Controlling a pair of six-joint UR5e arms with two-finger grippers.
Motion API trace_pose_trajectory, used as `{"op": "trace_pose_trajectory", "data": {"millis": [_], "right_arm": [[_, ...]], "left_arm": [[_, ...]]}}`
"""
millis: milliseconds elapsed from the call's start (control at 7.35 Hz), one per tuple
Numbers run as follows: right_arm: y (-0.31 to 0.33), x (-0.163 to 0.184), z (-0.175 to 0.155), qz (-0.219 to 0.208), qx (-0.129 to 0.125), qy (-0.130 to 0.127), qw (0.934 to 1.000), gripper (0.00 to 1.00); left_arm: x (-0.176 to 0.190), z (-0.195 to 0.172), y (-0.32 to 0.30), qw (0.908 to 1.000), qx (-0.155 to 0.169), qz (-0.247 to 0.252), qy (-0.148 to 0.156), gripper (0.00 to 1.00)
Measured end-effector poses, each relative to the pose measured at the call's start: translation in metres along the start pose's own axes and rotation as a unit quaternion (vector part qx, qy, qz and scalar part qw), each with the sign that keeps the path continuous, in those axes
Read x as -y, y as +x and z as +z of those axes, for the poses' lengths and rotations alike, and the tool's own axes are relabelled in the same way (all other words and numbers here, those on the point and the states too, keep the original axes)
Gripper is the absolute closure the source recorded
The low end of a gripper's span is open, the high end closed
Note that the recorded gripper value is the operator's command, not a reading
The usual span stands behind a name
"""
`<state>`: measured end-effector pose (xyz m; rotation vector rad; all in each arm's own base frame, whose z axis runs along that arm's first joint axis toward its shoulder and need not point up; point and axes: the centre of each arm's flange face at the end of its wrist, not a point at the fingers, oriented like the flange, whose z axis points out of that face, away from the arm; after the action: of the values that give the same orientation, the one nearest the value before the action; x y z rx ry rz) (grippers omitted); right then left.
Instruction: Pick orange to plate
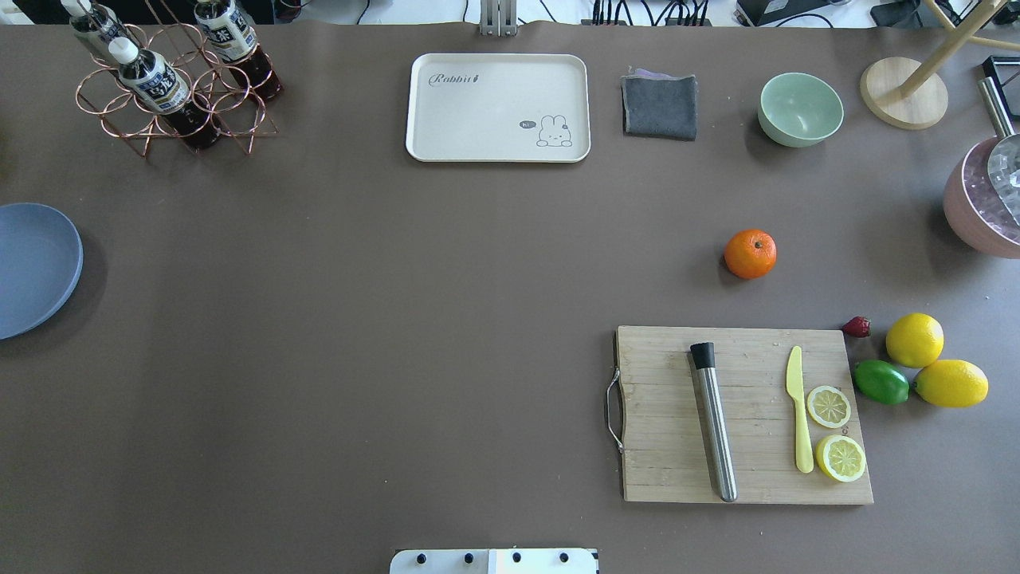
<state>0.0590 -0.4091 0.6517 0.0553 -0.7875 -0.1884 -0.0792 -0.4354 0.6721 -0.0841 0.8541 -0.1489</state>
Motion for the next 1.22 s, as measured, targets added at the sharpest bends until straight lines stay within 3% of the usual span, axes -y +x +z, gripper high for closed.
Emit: {"op": "trace_pose_trajectory", "data": {"millis": [408,1224], "right_arm": [[0.000,0.000,0.000,0.001,0.000,0.000,1.0000,0.00],[0.001,0.000,0.001,0.003,0.000,-0.001,1.0000,0.00]], "left_arm": [[0.000,0.003,-0.001,0.9999,-0.003,0.014,0.007,0.03],[-0.008,0.032,-0.038,0.9959,-0.007,0.068,0.059,0.02]]}}
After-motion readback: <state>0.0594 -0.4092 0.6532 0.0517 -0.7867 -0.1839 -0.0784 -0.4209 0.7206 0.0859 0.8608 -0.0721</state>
